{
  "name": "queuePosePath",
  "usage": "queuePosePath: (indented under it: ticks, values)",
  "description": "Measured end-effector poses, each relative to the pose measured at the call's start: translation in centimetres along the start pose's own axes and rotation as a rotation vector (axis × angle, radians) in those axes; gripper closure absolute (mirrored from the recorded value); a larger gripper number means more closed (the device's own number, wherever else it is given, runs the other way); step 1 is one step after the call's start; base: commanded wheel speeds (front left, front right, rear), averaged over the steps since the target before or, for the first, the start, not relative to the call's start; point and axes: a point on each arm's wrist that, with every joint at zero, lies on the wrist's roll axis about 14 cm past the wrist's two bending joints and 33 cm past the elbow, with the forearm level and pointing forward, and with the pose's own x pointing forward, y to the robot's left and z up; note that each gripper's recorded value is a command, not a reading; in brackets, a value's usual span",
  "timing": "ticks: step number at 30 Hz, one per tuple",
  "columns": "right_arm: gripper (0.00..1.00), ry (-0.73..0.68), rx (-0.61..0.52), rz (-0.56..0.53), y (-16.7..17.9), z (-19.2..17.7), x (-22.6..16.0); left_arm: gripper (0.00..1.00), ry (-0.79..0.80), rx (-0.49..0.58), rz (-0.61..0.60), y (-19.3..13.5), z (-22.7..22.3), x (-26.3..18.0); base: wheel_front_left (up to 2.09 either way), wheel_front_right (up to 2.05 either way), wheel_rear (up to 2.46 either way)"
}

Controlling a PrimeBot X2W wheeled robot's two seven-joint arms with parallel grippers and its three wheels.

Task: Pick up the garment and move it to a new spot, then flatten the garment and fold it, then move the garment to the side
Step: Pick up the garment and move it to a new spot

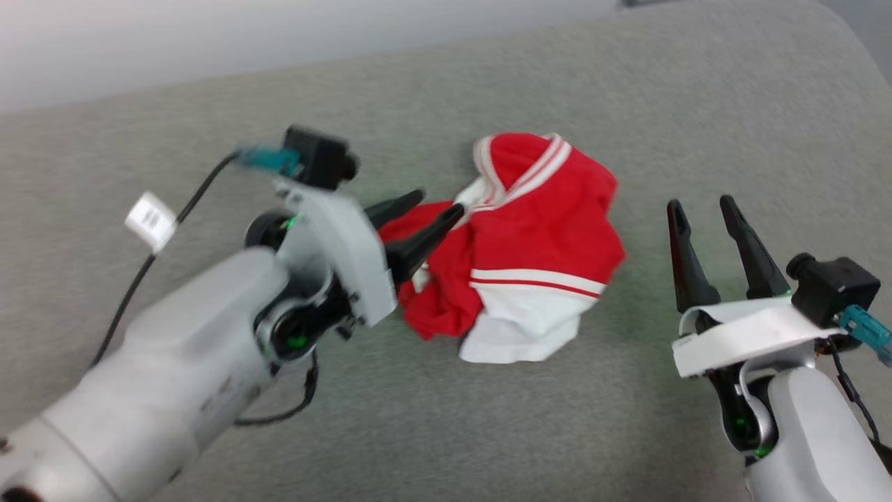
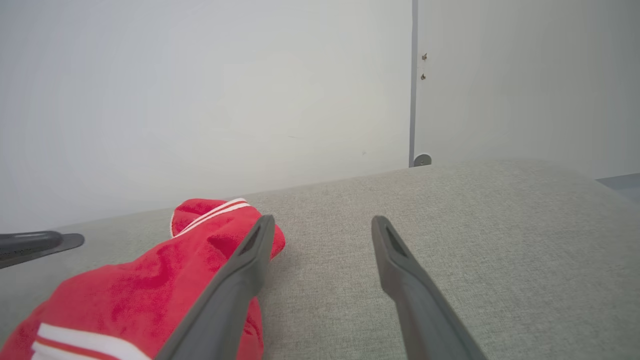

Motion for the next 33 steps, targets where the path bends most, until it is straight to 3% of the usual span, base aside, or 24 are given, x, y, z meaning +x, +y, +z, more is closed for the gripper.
queuePosePath:
  ticks: [8, 17, 23, 33]
  values:
    - [0.0, 0.054, -0.026, 0.076, 1.7, -1.5, -0.7, 0.0, -0.168, -0.139, 0.241, 4.6, -3.0, -8.4, 0.0, 0.0, 0.0]
    - [0.0, 0.103, -0.047, 0.159, 3.8, -2.8, -1.7, 0.0, -0.261, -0.229, 0.483, 7.3, -7.5, -18.5, 0.0, 0.0, 0.0]
    - [0.0, 0.104, -0.05, 0.175, 4.3, -2.4, -2.4, 0.0, -0.369, -0.154, 0.624, 8.7, -6.6, -25.0, 0.0, 0.0, 0.0]
    - [0.0, 0.083, -0.063, 0.162, 3.6, -0.9, -4.0, 0.0, -0.543, -0.026, 0.762, 7.3, -6.0, -31.5, 0.0, 0.0, 0.0]
